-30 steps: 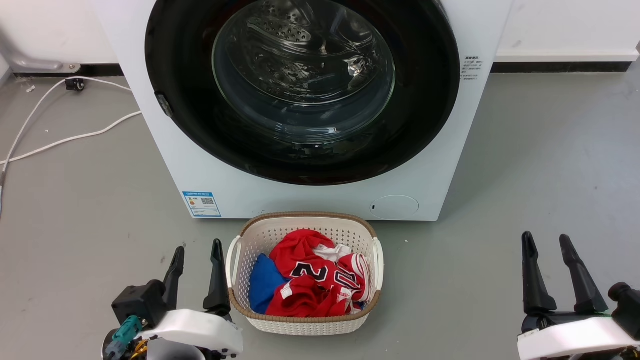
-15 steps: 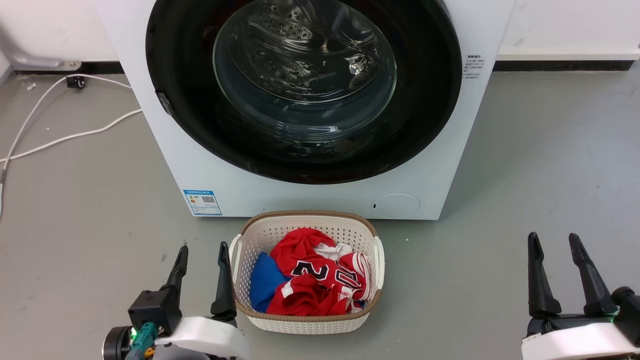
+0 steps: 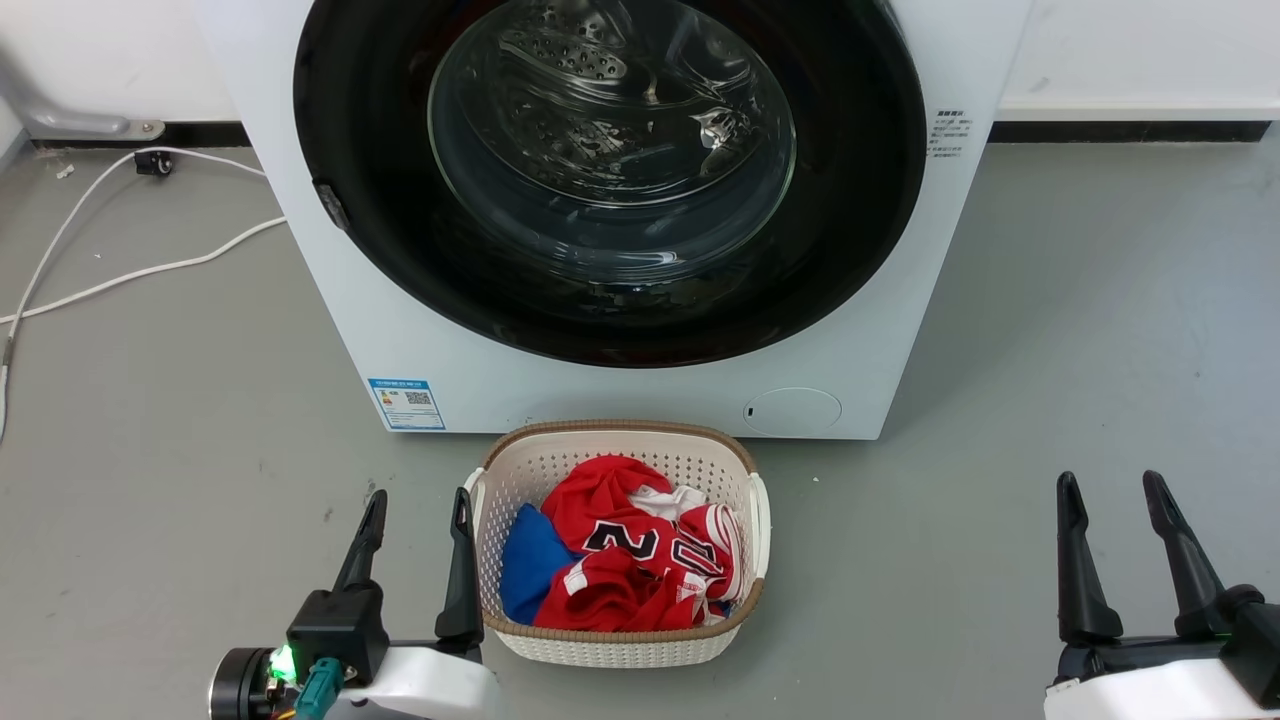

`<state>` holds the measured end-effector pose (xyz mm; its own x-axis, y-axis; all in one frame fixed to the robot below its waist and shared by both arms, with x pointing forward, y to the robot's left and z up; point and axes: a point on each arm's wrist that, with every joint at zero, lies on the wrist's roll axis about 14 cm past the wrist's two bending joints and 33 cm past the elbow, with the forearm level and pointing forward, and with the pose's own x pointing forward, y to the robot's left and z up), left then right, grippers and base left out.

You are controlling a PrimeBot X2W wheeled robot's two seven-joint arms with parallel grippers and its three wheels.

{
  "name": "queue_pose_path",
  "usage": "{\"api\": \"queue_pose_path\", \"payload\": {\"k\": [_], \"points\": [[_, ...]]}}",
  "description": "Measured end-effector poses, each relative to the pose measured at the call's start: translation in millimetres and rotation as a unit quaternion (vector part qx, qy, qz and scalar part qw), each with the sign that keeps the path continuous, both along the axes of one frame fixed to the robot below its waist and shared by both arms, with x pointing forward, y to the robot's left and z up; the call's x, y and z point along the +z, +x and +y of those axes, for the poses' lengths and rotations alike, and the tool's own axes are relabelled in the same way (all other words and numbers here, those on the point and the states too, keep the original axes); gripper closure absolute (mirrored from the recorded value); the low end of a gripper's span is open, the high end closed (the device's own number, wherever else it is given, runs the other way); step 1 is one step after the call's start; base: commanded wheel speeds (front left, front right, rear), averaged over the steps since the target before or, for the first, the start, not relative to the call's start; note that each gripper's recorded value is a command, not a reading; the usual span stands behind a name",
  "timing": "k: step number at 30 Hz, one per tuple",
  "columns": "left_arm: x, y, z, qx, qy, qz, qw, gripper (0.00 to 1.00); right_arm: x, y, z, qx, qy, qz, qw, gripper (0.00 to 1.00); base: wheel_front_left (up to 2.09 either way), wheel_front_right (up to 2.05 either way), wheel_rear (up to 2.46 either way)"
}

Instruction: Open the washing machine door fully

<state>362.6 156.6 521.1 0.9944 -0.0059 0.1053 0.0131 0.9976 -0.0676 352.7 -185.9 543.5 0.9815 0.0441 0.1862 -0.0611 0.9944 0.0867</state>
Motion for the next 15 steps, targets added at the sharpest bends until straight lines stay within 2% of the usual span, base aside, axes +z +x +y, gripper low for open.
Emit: {"api": "queue_pose_path", "payload": {"k": [15], "points": [[-4.7, -4.7, -5.8, -0.008, 0.036, -0.004, 0.999, 0.0, 1.2, -3.1, 3.6, 0.004, -0.026, -0.01, 1.0, 0.0, 0.0, 0.0, 0.0]]}}
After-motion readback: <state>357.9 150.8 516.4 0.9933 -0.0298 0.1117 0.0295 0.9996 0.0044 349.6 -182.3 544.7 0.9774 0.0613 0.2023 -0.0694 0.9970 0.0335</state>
